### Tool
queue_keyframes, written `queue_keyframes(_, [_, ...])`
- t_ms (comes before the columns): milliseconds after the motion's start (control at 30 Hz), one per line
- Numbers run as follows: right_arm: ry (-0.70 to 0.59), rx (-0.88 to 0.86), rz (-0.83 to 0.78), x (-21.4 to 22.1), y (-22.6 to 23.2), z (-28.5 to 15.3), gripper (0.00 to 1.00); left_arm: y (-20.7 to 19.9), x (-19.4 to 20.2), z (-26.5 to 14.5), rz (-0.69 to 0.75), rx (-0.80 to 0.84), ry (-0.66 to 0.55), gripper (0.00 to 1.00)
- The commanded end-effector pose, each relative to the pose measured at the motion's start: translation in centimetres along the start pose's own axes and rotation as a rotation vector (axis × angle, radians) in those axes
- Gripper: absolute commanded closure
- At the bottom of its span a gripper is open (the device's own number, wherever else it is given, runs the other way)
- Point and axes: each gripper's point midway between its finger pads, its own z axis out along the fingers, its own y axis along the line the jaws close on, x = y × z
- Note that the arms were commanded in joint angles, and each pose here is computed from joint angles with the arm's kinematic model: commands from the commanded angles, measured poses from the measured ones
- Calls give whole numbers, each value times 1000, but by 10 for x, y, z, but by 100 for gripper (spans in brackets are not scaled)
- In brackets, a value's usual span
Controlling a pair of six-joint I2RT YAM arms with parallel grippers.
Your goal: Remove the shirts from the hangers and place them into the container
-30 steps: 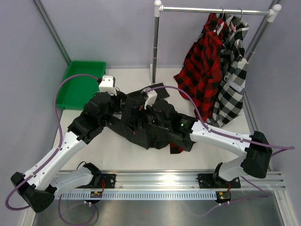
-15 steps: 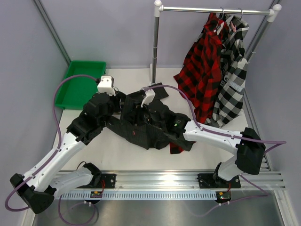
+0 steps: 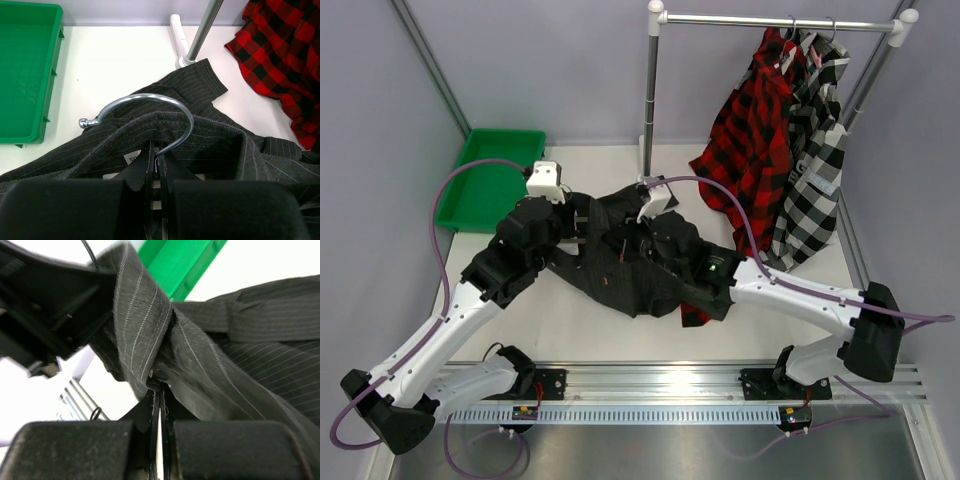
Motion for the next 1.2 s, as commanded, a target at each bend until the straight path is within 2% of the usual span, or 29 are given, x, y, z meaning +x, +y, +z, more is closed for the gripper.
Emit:
queue_keyframes(0, [-101, 60, -38, -33, -6, -25, 100, -1, -30, -3, -42, 5, -112, 100])
queue_keyframes(500, [-183, 345, -154, -65, -69, -95, 100, -1, -31, -4, -30, 7, -116, 100])
queue_keyframes(933, [-287, 479, -188, -106, -103, -160, 100, 3, -31, -3, -19, -16, -121, 100])
queue_keyframes(1167, [-246, 489, -224, -100, -112, -163, 100, 5, -30, -2, -13, -24, -121, 100])
